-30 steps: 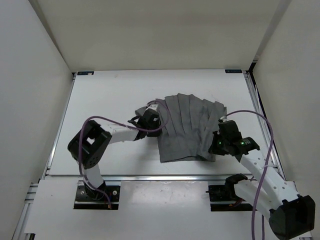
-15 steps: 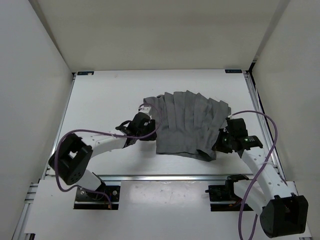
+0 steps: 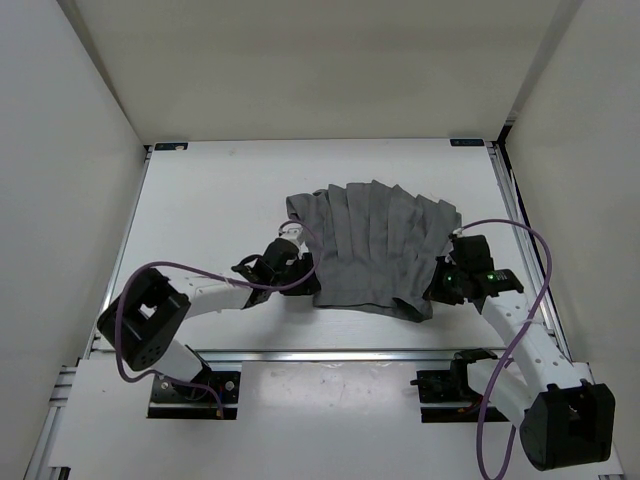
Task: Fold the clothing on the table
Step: Flatten the skirt out
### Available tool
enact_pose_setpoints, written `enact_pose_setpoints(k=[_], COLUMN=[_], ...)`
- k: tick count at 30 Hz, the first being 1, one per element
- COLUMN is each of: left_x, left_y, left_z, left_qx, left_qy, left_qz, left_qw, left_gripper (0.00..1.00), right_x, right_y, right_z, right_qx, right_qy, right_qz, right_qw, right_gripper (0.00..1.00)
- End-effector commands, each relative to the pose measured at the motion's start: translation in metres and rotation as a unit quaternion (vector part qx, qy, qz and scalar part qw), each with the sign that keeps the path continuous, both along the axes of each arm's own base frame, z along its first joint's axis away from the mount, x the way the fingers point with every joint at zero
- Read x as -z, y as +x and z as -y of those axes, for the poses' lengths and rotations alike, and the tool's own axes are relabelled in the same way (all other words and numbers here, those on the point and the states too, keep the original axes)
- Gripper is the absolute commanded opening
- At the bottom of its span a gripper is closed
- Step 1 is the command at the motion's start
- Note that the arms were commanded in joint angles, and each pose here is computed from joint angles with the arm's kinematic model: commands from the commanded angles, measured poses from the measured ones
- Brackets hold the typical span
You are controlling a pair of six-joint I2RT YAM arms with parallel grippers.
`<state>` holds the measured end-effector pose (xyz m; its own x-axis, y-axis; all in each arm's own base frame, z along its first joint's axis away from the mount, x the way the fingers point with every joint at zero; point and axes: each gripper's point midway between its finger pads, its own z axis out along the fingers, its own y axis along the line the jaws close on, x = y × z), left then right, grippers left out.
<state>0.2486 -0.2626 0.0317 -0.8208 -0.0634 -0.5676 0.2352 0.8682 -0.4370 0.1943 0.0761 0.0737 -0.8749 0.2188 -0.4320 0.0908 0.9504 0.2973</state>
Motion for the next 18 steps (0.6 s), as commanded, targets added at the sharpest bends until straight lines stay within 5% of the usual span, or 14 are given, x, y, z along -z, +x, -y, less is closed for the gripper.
enact_pose_setpoints(k=[1,11,13,14,18], left_x=[-0.012,0.013,0.019,0.021,0.013], left_y=[-0.004,-0.034,-0.039,-0.041,-0.029], left_z=[0.023,0.044,0.049,0.052,0.055], left_qx=[0.02,0.058,0.07,0.08,0.077], left_qy=[-0.041,-0.039,-0.042,-0.045,-0.043], left_qz=[0.004,-0.042,-0.049,-0.053,-0.042], left_qw=[0.999,0.997,0.995,0.994,0.995], left_gripper=[0.58,0.47,0.35,0.04,0.0], right_x=[-0.008,-0.011,-0.012,-0.013,-0.018], right_y=[0.01,0.016,0.018,0.019,0.026], right_z=[0.0,0.004,0.003,0.004,0.004], right_qx=[-0.002,0.005,0.006,0.01,0.008], right_qy=[0.001,0.009,0.012,0.012,0.013], right_qz=[0.024,0.038,0.041,0.044,0.055], right_qw=[1.0,0.999,0.999,0.999,0.998], right_gripper=[0.0,0.0,0.01,0.0,0.0])
